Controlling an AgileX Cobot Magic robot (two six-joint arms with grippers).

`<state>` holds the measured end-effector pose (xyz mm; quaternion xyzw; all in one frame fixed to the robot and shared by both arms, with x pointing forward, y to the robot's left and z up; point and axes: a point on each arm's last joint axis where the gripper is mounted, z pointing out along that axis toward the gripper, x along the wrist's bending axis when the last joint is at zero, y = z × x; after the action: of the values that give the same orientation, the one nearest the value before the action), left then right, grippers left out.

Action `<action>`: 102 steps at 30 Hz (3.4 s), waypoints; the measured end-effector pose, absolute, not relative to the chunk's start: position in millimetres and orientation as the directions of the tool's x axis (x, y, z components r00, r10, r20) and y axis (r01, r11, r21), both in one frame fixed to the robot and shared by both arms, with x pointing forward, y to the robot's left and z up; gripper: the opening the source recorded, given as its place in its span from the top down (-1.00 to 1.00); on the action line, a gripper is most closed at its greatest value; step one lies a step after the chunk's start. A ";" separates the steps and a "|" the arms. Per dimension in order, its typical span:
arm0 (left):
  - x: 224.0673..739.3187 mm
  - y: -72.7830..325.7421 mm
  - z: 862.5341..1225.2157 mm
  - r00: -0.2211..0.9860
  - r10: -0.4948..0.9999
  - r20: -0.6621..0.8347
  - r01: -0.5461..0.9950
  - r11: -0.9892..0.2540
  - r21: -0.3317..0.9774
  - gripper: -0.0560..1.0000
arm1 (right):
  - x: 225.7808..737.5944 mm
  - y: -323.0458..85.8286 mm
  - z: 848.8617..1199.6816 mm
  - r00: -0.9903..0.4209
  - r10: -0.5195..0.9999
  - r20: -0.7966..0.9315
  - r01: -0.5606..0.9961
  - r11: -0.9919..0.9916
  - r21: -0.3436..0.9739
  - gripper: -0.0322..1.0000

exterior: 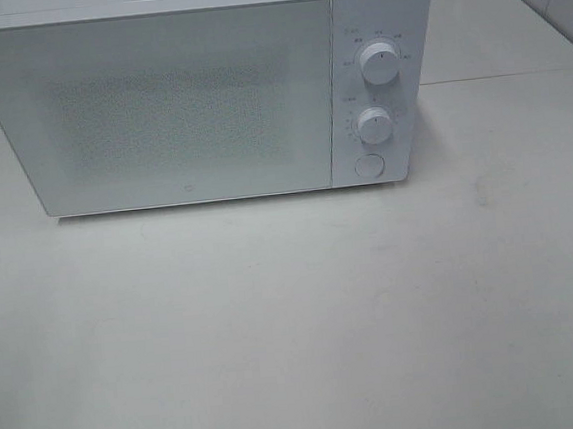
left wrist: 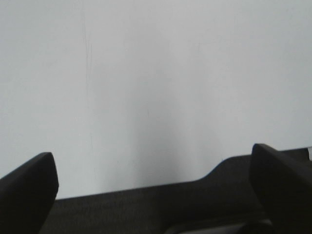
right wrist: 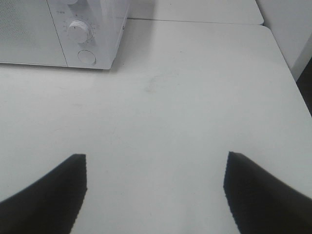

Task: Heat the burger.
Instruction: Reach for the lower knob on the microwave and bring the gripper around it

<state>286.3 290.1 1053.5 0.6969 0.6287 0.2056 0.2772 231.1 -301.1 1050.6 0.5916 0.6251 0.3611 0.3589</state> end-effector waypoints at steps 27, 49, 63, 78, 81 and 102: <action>229.3 292.1 1056.4 0.138 0.990 -0.023 0.447 -0.041 0.894 -0.98 | 231.1 -301.1 1050.6 -0.042 0.999 -0.022 0.480 0.039 0.876 -0.52; 229.3 292.0 1056.4 0.138 0.990 -0.024 0.447 -0.041 0.894 -0.98 | 231.1 -301.1 1050.6 -0.042 0.999 -0.022 0.480 0.039 0.876 -0.52; 229.3 292.0 1056.4 0.138 0.990 -0.024 0.447 -0.041 0.894 -0.98 | 231.1 -301.1 1050.6 -0.040 0.999 -0.017 0.481 0.034 0.876 -0.52; 229.3 292.0 1056.4 0.138 0.990 -0.024 0.447 -0.041 0.894 -0.98 | 273.7 -298.5 1071.6 -0.036 0.999 -0.006 0.509 0.024 0.861 -0.52; 229.3 292.0 1056.4 0.138 0.990 -0.024 0.447 -0.041 0.894 -0.98 | 278.5 -298.2 1072.9 -0.037 0.999 -0.006 0.505 0.024 0.863 -0.52; 229.3 292.0 1056.4 0.138 0.990 -0.024 0.447 -0.041 0.894 -0.98 | 386.6 -291.0 1070.9 -0.050 0.999 -0.006 0.451 0.028 0.892 -0.52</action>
<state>229.3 292.0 1056.4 0.6378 0.5633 0.3371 0.4028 386.6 -291.0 1070.9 0.5861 0.6183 0.3775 0.3629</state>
